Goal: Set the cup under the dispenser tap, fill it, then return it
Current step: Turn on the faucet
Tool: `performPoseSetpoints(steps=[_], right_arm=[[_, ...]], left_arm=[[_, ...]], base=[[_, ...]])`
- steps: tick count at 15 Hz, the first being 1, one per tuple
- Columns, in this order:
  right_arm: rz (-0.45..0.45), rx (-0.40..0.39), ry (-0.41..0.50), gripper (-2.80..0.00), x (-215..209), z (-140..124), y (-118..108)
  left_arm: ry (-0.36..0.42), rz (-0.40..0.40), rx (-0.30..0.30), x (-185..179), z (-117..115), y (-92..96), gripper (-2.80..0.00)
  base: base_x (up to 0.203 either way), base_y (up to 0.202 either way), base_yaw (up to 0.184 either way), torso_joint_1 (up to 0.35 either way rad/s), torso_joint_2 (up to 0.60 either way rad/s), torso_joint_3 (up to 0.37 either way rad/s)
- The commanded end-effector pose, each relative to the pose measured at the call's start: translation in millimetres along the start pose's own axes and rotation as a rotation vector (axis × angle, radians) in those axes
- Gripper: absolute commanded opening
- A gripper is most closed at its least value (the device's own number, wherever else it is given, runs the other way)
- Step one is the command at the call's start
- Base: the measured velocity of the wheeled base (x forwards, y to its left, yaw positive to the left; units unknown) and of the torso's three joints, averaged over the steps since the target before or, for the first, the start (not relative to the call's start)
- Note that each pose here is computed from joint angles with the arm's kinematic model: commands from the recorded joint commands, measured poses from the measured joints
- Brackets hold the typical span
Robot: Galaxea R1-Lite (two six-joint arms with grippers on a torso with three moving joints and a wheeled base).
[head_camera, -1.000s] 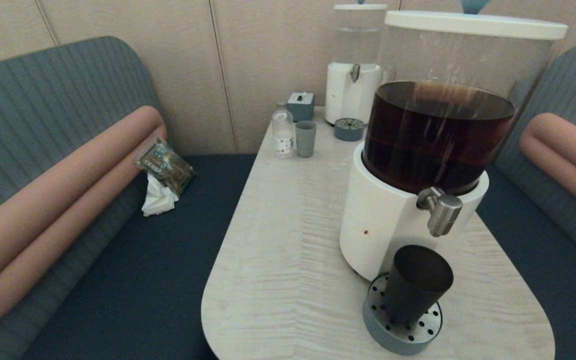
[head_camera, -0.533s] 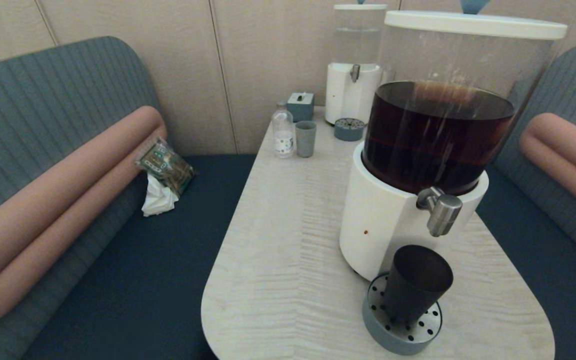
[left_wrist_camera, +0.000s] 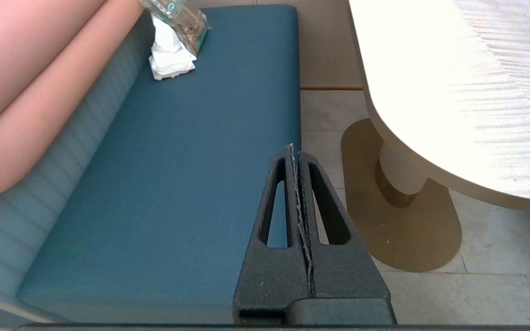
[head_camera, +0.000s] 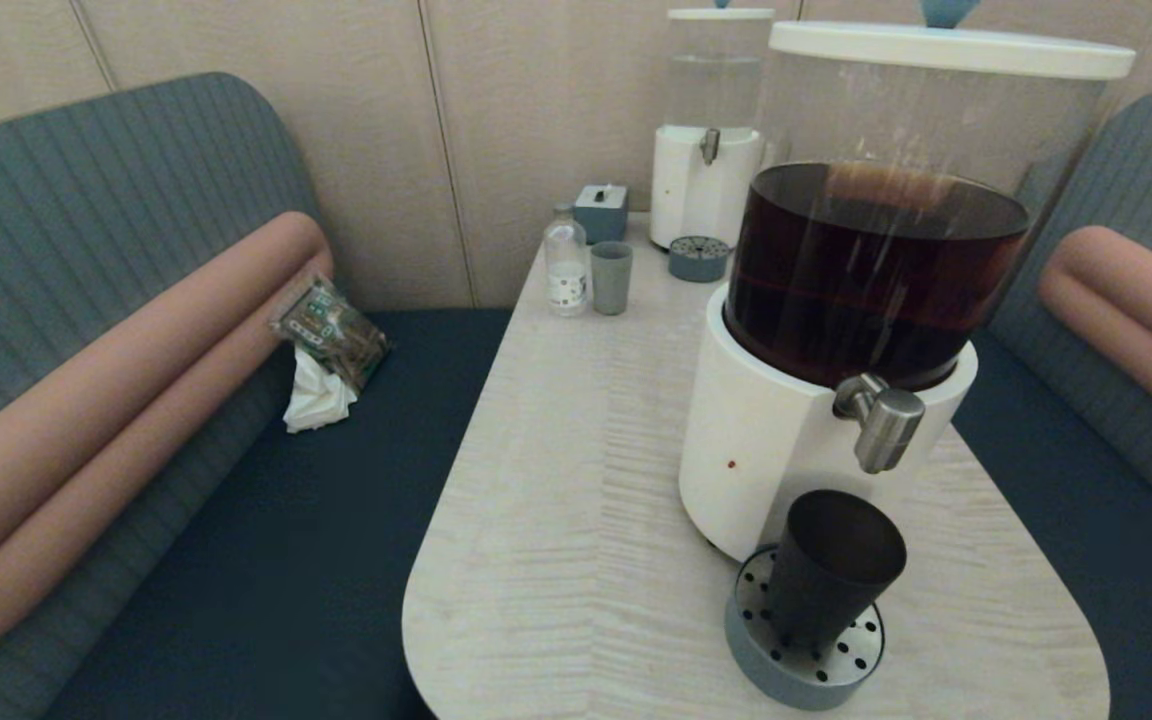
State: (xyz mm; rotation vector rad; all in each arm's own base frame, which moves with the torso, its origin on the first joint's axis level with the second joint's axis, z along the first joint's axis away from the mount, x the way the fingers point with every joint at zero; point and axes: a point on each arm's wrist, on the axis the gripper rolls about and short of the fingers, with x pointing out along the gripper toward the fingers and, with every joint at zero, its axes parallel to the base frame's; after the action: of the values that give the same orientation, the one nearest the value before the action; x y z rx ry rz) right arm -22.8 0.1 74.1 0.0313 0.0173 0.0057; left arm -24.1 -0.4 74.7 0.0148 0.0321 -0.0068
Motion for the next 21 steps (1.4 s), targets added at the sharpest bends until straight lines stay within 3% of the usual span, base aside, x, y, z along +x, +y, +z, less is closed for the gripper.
performPoseSetpoints(steps=[1, 4, 7, 9, 14, 16, 18, 21], right_arm=[[-0.003, -0.014, -0.002, -2.8, -0.1, 0.5, -0.1], [0.004, -0.017, -0.055, -2.8, -9.7, 25.1, 0.9], [0.042, -0.023, -0.087, -2.8, -30.2, 78.5, 3.4], [0.06, -0.02, -0.043, -2.8, -21.7, 121.1, 5.2], [0.078, -0.003, 0.085, -2.8, 67.3, 228.6, 9.0], [0.08, 0.004, 0.13, -2.8, 113.8, 258.7, 10.8], [0.084, 0.011, 0.206, -2.8, 158.3, 273.9, 12.8], [0.101, 0.035, 0.368, -2.8, 201.3, 271.0, 16.2]], left_arm=[[0.003, 0.002, 0.0, 0.2, 0.0, 0.0, -2.8], [0.003, 0.0, 0.0, 0.2, 0.0, 0.0, -2.8], [0.003, 0.002, 0.002, 0.2, 0.0, 0.0, -2.8], [0.003, 0.0, 0.0, 0.2, 0.0, 0.0, -2.8], [0.003, 0.001, 0.0, 0.2, 0.0, 0.0, -2.8], [0.003, 0.0, 0.0, 0.2, 0.0, 0.0, -2.8], [0.003, 0.0, 0.0, 0.2, 0.0, 0.0, -2.8], [0.003, 0.002, 0.0, 0.2, 0.0, 0.0, -2.8]], base=[[0.0, 0.0, 0.0, 0.0, 0.0, 0.0], [0.0, 0.0, 0.0, 0.0, 0.0, 0.0], [0.0, 0.0, 0.0, 0.0, 0.0, 0.0], [0.0, 0.0, 0.0, 0.0, 0.0, 0.0], [0.0, 0.0, 0.0, 0.0, 0.0, 0.0], [0.0, 0.0, 0.0, 0.0, 0.0, 0.0], [0.0, 0.0, 0.0, 0.0, 0.0, 0.0], [0.0, 0.0, 0.0, 0.0, 0.0, 0.0]])
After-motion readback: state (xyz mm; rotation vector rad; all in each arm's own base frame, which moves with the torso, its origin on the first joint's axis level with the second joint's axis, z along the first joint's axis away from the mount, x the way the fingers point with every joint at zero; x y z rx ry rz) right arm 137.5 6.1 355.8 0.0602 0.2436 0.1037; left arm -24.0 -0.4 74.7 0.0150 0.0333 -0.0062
